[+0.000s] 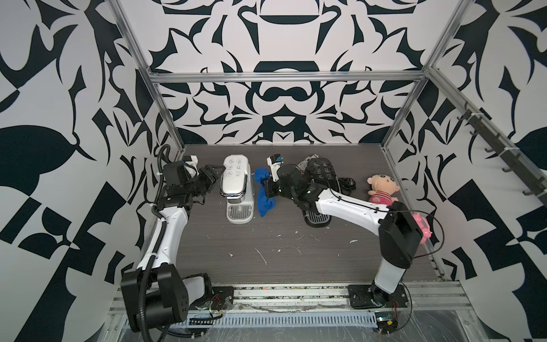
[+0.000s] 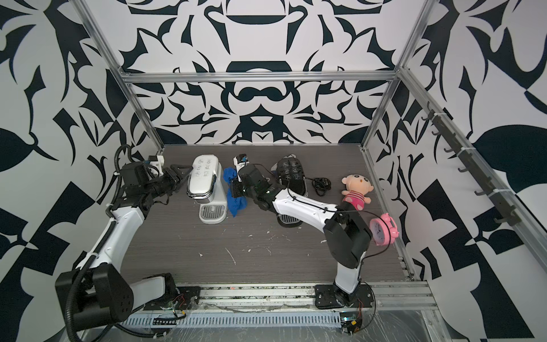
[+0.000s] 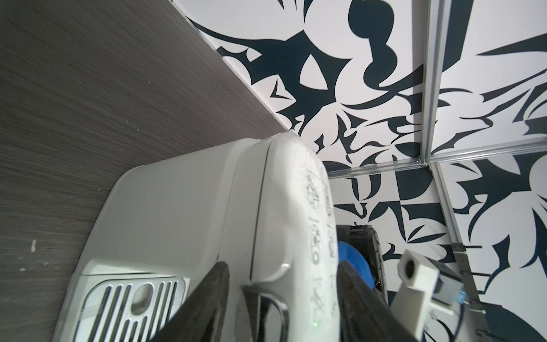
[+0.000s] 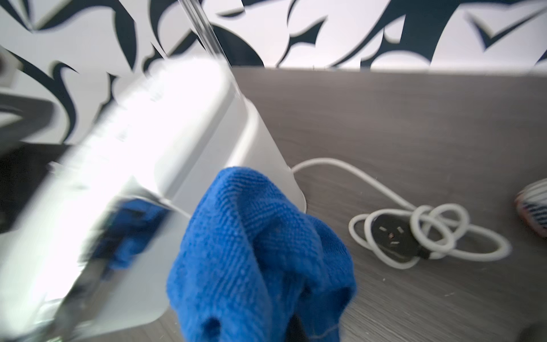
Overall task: Wipe the surface of a coffee machine
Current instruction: Adjust the coffee machine at the center of the board, then adjust the cleaning item, then wipe the dirt from the surface of the coffee machine.
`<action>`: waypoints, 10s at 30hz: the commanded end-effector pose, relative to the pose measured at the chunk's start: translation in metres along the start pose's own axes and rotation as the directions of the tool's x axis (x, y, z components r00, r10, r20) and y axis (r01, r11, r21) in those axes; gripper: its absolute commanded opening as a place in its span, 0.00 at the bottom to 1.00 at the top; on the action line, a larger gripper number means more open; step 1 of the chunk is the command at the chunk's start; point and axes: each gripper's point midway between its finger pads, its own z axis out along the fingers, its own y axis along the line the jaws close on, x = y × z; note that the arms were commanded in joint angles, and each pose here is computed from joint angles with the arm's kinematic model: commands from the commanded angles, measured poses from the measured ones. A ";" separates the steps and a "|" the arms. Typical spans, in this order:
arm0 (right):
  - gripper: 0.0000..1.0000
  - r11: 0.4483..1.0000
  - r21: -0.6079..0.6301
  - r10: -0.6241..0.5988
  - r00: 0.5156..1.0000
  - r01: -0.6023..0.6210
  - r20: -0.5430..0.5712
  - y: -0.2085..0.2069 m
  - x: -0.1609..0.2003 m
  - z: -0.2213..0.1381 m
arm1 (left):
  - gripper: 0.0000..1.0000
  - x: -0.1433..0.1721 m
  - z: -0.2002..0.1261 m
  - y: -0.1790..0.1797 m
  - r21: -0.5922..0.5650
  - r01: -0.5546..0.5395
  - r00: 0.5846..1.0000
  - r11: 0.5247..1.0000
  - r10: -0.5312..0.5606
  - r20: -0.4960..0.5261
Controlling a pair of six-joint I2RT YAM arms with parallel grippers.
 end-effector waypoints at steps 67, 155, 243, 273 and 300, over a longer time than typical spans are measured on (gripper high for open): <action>0.71 0.779 -0.240 -0.356 0.725 0.579 0.590 0.126 -0.098 -0.184 | 0.00 0.023 -0.091 -0.219 0.421 -0.153 0.983 0.894 0.181 -0.027; 0.04 0.977 -0.106 -0.203 0.961 0.186 -0.189 0.098 0.029 0.086 | 0.00 0.015 0.086 0.117 -0.043 0.466 0.876 0.884 -0.468 -0.119; 0.38 0.980 0.097 -0.187 0.963 0.171 0.192 0.057 -0.069 -0.106 | 0.00 0.001 0.084 -0.046 -0.162 -0.249 0.939 0.955 0.198 -0.281; 0.38 0.993 0.029 -0.117 0.989 0.114 0.096 0.064 -0.039 -0.070 | 0.00 -0.010 0.075 -0.062 -0.191 -0.387 0.912 0.902 0.344 -0.224; 0.38 0.994 0.021 -0.107 0.994 0.106 0.037 0.056 -0.010 -0.056 | 0.00 0.085 -0.004 -0.060 -0.048 -0.248 0.913 0.967 0.217 -0.346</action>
